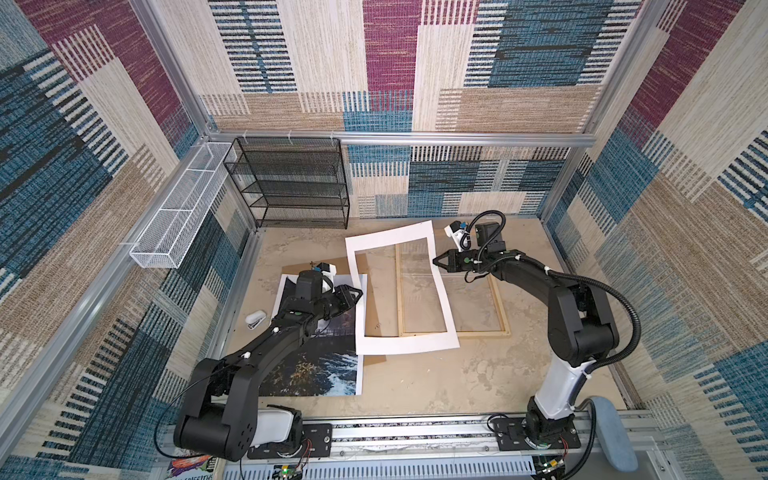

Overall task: Put the photo into the frame
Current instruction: 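Lower the white mat onto the wooden frame with both grippers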

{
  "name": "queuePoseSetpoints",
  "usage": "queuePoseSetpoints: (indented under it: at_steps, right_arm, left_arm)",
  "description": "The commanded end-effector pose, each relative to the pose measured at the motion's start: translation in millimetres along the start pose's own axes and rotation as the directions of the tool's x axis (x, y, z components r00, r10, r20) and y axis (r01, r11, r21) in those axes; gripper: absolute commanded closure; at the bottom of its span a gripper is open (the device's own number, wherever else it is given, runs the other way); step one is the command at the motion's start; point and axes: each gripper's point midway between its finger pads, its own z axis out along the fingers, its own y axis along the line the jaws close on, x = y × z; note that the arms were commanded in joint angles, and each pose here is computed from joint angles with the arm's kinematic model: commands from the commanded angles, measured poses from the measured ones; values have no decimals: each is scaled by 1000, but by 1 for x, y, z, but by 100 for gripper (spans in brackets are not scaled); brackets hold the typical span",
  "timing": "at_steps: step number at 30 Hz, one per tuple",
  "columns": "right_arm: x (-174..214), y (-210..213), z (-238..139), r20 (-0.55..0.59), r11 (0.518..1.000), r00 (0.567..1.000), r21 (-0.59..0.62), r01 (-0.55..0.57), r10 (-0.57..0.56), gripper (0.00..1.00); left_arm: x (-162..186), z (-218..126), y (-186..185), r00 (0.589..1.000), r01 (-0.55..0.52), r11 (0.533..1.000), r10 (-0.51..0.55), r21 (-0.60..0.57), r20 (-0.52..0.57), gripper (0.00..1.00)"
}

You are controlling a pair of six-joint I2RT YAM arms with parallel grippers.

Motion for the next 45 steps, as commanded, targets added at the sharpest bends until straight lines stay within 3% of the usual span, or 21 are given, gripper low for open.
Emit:
queuePoseSetpoints:
  at_steps: [1,27,45]
  right_arm:
    - [-4,-1,-5,4,1000,1000,-6,-6,6,98]
    - [-38,-84,-62,74,984,993,147,-99,88,98]
    - [-21,-126,-76,61,958,987,242,-157,147,98]
  left_arm:
    - [-7,9,-15,999,-15,999,15,28,29,62]
    - [-16,109,-50,998,-28,994,35,109,-54,65]
    - [0,141,-65,993,-28,989,44,144,-110,65]
